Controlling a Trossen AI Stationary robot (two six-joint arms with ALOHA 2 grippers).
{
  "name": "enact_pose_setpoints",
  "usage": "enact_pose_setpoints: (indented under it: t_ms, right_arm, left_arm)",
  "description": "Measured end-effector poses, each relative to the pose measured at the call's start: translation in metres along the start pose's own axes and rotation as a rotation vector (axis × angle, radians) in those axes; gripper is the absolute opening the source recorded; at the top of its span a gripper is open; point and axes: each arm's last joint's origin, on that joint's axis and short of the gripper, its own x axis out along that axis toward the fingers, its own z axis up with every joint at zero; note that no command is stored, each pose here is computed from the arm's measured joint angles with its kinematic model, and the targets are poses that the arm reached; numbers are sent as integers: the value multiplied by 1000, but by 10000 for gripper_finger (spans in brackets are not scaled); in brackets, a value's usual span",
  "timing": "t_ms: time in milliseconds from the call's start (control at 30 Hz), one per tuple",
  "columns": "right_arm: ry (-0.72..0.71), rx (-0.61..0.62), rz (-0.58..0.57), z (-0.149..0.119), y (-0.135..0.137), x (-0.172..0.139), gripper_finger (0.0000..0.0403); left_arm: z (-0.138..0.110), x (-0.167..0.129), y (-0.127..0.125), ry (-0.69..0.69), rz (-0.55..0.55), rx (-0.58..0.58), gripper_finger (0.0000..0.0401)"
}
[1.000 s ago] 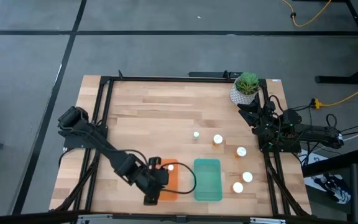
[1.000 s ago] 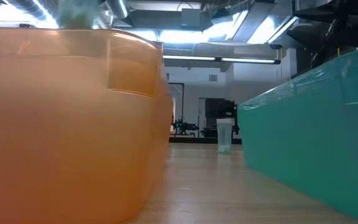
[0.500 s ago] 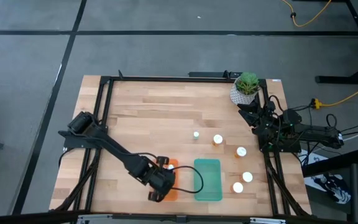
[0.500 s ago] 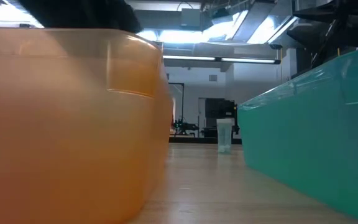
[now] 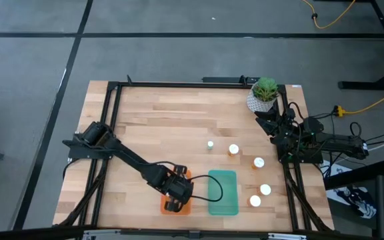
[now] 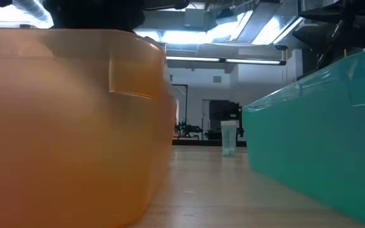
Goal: Pick and place medicine bottles into bin by pill shape (circle, oval)
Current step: Put the left small blue pill bottle into the orange bin, then put the small blue pill bottle into the orange bin
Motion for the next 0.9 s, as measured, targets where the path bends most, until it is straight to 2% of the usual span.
enact_pose_setpoints:
  t_ms: [500,700,900]
  right_arm:
    - [6,-6,-3,-1,0,0,213]
    - [6,-6,-3,-1,0,0,213]
    - [6,-6,-3,-1,0,0,213]
  left_arm:
    - [0,0,-1,-2,-7,2,172]
    - [5,-4,-2,-27,-15,-2,178]
    - [23,-25,-2,-40,8,-6,180]
